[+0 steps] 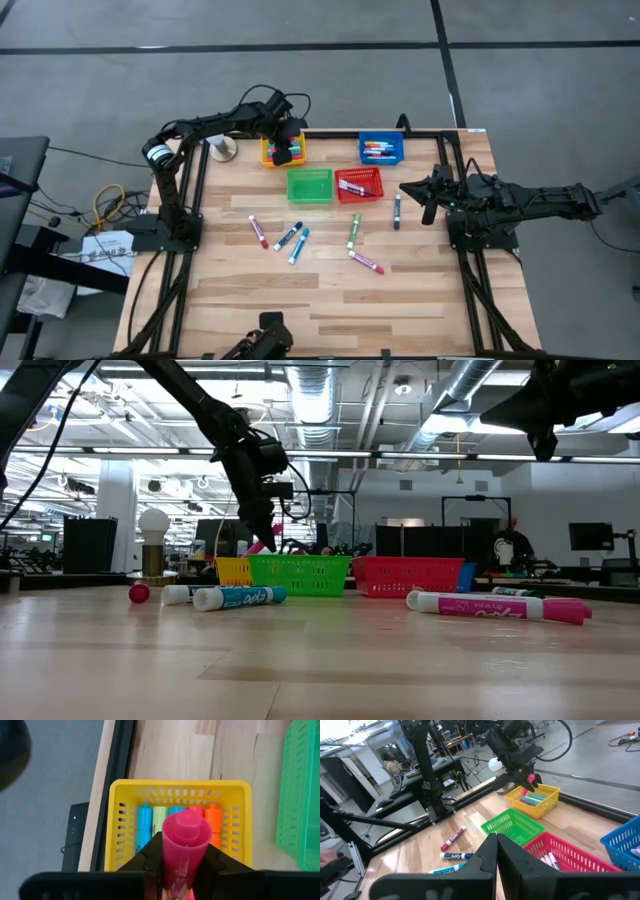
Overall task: Pick & Place Markers
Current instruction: Put the pink sharpie into the yellow bin, then put the large red marker into the green bin
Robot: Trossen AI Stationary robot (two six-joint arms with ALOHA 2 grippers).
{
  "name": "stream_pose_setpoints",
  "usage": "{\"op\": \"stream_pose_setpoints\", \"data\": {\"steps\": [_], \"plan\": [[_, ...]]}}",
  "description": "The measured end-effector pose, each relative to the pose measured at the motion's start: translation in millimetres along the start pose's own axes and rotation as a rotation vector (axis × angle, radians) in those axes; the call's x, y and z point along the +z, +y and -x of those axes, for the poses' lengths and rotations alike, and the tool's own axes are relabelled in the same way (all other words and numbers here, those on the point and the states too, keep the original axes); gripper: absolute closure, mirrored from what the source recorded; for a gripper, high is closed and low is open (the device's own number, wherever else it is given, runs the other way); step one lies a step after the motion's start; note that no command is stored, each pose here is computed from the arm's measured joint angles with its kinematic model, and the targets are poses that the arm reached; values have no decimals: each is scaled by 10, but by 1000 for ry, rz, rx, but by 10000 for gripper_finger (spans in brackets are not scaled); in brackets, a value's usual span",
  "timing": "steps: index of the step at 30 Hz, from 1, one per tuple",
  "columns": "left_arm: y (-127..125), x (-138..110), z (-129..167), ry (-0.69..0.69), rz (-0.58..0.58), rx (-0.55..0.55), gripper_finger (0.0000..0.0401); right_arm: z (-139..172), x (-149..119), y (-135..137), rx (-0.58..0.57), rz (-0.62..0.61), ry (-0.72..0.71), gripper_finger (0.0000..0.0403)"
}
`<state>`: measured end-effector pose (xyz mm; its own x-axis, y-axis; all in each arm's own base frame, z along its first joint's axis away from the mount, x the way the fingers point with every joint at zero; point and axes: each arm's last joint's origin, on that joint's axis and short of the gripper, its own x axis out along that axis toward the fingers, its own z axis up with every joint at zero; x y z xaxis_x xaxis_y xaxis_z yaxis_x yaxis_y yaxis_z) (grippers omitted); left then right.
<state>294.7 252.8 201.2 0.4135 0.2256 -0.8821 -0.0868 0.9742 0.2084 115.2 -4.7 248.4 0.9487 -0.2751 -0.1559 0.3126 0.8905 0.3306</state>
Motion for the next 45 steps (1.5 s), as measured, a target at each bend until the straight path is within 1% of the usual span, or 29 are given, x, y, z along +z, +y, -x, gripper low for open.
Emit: {"op": "stream_pose_setpoints", "data": {"steps": [4,8,12,22,28,36,39,41,43,45], "plan": [[-1,-6,-32,4,1,-5,344,0,0,0,0,0,0,403],[-12,-63,-199,46,8,-37,344,0,0,0,0,-1,0,403],[-22,-84,-297,64,9,-48,341,0,12,5,5,-5,-12,403],[16,-42,-306,19,3,-9,323,1,21,9,9,-8,-21,403],[20,-37,-306,13,2,-4,311,1,21,9,9,-8,-21,403],[23,-29,-304,11,1,6,275,1,21,9,9,-8,-21,403],[14,9,-223,33,-4,70,264,1,21,9,9,-8,-21,403],[-3,67,-90,16,8,111,259,1,21,9,9,-8,-21,403],[-49,151,89,-34,46,129,258,1,21,9,9,-8,-21,403],[-114,242,288,-105,109,128,260,1,24,10,10,-8,-23,403]]}}
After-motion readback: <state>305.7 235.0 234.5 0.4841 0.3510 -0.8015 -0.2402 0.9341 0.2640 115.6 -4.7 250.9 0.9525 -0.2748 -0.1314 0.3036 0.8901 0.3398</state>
